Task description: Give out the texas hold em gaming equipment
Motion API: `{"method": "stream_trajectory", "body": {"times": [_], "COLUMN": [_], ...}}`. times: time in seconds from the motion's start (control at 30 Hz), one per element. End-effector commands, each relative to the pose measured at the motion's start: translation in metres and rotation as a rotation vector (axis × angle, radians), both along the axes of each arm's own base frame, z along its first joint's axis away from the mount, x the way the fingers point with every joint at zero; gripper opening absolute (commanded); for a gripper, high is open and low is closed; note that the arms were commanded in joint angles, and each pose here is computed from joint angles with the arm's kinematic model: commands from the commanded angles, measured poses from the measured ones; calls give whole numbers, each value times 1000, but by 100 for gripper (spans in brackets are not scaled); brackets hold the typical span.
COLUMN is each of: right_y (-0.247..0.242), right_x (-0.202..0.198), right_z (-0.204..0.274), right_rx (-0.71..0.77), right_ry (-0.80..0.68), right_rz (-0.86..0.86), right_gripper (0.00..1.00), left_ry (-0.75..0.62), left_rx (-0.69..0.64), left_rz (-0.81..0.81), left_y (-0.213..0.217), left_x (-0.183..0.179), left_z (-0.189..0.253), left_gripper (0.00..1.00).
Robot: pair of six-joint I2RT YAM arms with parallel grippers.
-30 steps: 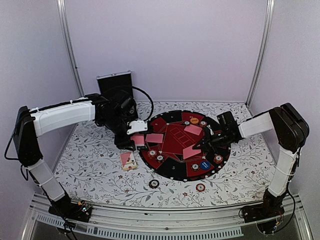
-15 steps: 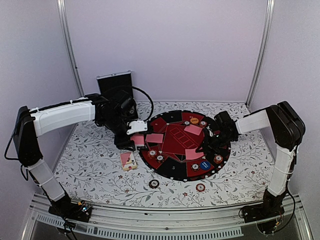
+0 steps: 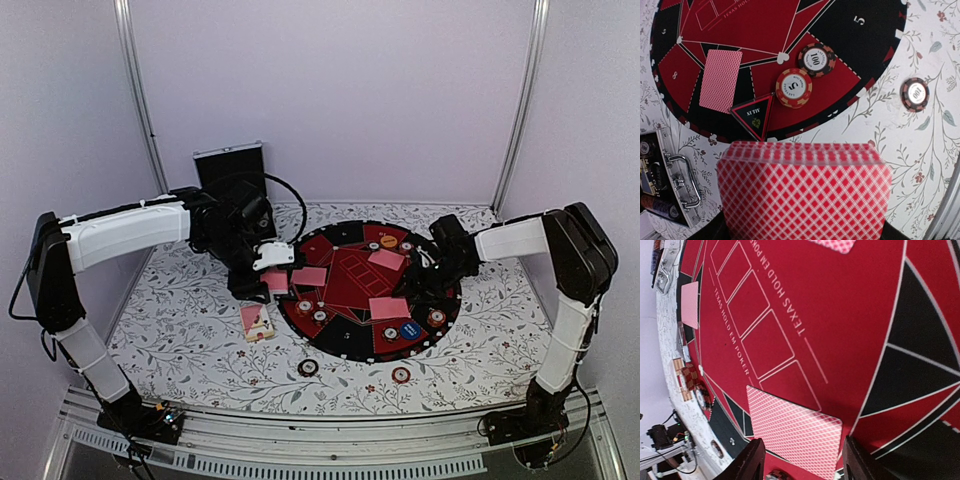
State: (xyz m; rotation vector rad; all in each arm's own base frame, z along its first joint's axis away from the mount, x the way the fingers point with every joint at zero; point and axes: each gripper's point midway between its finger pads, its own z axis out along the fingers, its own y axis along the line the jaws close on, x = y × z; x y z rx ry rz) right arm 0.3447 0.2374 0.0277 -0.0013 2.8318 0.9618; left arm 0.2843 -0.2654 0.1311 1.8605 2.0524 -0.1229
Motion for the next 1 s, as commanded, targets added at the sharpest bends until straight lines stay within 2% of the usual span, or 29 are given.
{"method": "stream_trajectory", "body": {"times": [0.0, 0.13, 0.27, 0.37, 0.6, 0.77, 0.97], "right_y": [-26, -32, -11, 25, 130, 183, 219], "right_x": [11, 20, 20, 11, -23, -39, -51], "right_z": [14, 39, 63, 78, 136, 156, 142], "right_rx": [-146, -165, -37, 113, 487, 636, 711], "right_ry": [-58, -131, -160, -156, -157, -105, 0], "right_rz": [-54, -91, -67, 1, 164, 223, 263], "right_gripper": [61, 68, 70, 70, 81, 82, 82], "left_ry": [-10, -12, -10, -8, -5, -2, -10], "left_rx": [-28, -30, -32, -38, -65, -98, -108], "left_rz": [-16, -17, -16, -14, -3, 10, 17], "left_y": [-7, -8, -8, -9, -14, -21, -23], "left_x": [-2, -2, -2, -2, -1, 1, 1], "left_z": [11, 12, 12, 13, 17, 20, 22], "left_gripper": [0, 0, 0, 0, 0, 0, 0]}}
